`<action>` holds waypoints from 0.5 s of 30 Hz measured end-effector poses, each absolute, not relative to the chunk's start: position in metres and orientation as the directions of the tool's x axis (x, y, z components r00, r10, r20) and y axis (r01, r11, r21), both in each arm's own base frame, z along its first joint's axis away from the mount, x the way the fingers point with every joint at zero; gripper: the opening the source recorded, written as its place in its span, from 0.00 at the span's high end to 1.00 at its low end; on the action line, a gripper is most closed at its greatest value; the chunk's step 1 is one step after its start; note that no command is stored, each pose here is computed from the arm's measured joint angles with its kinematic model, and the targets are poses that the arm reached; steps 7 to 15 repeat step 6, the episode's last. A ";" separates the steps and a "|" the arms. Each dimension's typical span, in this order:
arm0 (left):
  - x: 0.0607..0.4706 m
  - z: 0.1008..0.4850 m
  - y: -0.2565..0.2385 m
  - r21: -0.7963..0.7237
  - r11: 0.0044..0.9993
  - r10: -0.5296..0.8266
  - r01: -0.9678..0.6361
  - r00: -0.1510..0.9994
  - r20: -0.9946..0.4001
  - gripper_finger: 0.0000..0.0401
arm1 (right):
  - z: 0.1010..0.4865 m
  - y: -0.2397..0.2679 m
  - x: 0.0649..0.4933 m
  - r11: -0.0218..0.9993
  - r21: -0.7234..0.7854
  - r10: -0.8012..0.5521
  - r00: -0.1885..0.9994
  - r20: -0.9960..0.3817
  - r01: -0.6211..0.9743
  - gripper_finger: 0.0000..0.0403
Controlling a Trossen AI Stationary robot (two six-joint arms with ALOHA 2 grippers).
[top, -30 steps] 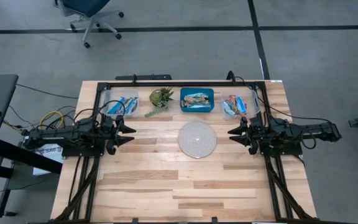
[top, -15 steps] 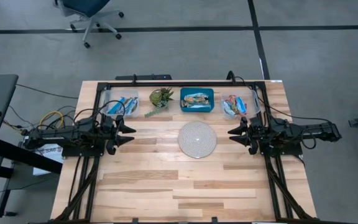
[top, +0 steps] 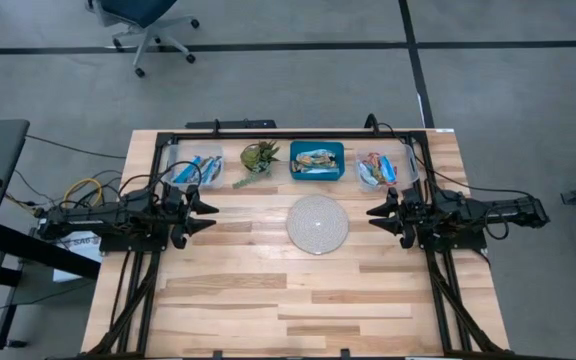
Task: Pick and place Granola Bars by type
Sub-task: Return to Home Position
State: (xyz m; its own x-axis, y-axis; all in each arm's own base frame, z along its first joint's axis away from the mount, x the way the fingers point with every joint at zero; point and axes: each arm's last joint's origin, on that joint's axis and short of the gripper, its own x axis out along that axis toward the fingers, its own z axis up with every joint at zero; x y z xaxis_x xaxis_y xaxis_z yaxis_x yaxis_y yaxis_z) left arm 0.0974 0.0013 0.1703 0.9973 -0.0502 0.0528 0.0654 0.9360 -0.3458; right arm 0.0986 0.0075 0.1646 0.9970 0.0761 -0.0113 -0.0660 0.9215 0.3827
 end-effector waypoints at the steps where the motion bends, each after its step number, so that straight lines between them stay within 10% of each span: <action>1: 0.097 0.170 0.001 -0.346 0.936 -0.050 0.065 0.997 0.052 0.54 | 0.165 0.007 0.099 0.922 0.383 0.076 0.997 -0.011 -0.066 0.65; 15: 0.097 0.170 0.001 -0.346 0.936 -0.050 0.065 0.997 0.053 0.54 | 0.165 0.007 0.099 0.922 0.383 0.076 0.997 -0.011 -0.066 0.64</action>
